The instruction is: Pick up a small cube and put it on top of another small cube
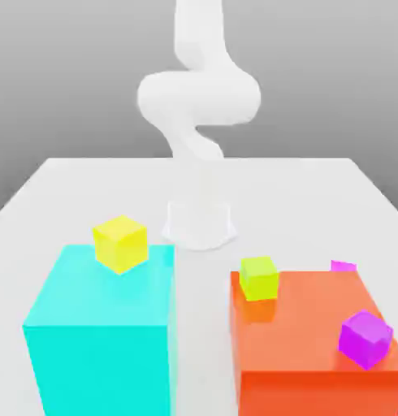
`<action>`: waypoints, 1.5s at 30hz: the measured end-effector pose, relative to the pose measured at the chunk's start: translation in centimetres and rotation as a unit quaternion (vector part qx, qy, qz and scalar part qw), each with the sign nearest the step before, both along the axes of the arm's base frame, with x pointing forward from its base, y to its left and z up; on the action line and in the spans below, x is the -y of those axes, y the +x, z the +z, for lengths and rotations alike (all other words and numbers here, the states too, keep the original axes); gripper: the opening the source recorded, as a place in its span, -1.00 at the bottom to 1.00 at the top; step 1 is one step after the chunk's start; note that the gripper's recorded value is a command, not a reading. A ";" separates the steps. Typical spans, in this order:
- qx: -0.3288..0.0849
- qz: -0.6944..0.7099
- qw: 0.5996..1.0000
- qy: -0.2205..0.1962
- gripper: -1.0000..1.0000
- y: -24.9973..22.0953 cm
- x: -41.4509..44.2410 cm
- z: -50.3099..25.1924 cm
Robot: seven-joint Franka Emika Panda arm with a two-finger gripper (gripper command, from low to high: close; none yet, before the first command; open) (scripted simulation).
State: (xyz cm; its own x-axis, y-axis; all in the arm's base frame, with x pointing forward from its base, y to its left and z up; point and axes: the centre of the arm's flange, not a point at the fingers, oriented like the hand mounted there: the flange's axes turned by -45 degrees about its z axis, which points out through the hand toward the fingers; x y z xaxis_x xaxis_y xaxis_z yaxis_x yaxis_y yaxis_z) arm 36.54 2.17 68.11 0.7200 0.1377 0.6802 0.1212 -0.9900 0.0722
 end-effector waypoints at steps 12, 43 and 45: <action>-0.080 0.331 0.922 -0.186 0.00 4.0 -11.7 -15.3; -0.069 0.904 0.218 -0.361 0.00 -16.1 -26.9 -50.7; -0.069 0.904 0.218 -0.360 0.00 -16.0 -26.8 -52.4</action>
